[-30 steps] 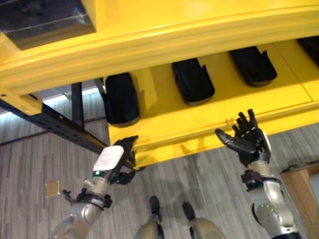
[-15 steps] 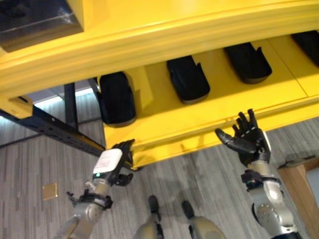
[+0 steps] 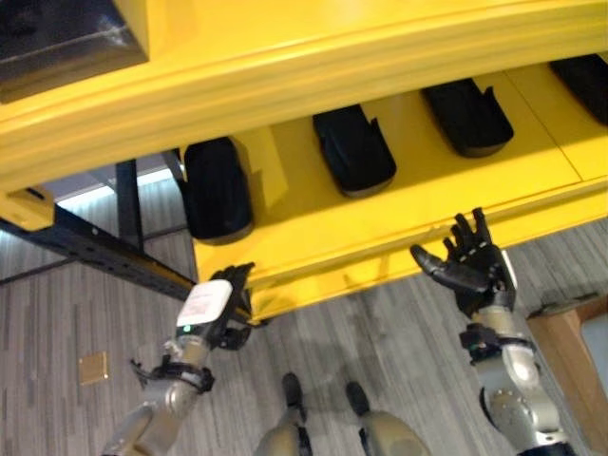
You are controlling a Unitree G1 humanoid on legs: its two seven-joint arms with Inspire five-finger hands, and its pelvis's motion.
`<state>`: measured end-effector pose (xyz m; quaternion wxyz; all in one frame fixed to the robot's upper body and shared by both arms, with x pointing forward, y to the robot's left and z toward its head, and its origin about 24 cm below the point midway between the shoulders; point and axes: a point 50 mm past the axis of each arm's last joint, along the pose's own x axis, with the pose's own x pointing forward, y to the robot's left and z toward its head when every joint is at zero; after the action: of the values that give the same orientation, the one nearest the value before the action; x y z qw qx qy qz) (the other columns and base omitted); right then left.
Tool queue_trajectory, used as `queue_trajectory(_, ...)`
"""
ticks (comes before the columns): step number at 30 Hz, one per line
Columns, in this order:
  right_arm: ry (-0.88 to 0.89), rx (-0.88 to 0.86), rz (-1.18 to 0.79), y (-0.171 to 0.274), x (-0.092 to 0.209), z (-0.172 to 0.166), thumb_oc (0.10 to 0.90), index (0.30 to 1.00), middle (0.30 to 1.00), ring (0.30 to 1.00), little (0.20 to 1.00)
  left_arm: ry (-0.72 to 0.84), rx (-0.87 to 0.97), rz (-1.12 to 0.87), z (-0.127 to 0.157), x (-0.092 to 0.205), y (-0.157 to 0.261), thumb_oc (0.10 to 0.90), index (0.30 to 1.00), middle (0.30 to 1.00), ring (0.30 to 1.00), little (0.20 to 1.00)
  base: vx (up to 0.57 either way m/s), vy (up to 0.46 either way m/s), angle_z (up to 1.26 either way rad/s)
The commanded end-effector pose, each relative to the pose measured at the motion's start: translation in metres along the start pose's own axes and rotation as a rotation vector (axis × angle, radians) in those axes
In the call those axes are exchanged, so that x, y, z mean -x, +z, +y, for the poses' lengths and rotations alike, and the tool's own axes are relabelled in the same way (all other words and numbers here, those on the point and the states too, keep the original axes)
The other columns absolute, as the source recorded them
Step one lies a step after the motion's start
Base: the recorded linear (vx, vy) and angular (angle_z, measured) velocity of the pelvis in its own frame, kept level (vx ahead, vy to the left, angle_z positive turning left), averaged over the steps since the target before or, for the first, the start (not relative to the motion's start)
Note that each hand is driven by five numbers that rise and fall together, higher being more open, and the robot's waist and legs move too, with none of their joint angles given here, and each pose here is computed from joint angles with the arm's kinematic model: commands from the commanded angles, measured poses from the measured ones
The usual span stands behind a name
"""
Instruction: Move parts from the plastic box to the shelf.
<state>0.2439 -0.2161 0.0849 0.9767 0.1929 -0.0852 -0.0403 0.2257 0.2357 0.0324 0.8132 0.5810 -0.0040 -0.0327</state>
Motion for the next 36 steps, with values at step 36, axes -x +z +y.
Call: queue_trajectory(36,0.099,-0.034,-0.226,0.042,-0.001,0.02,0.9,1.0,1.0,1.0,1.0,0.187,-0.006,0.042,0.016,-0.047,0.011,0.9,1.0,1.0,1.0,1.0,0.0,0.0,-0.01)
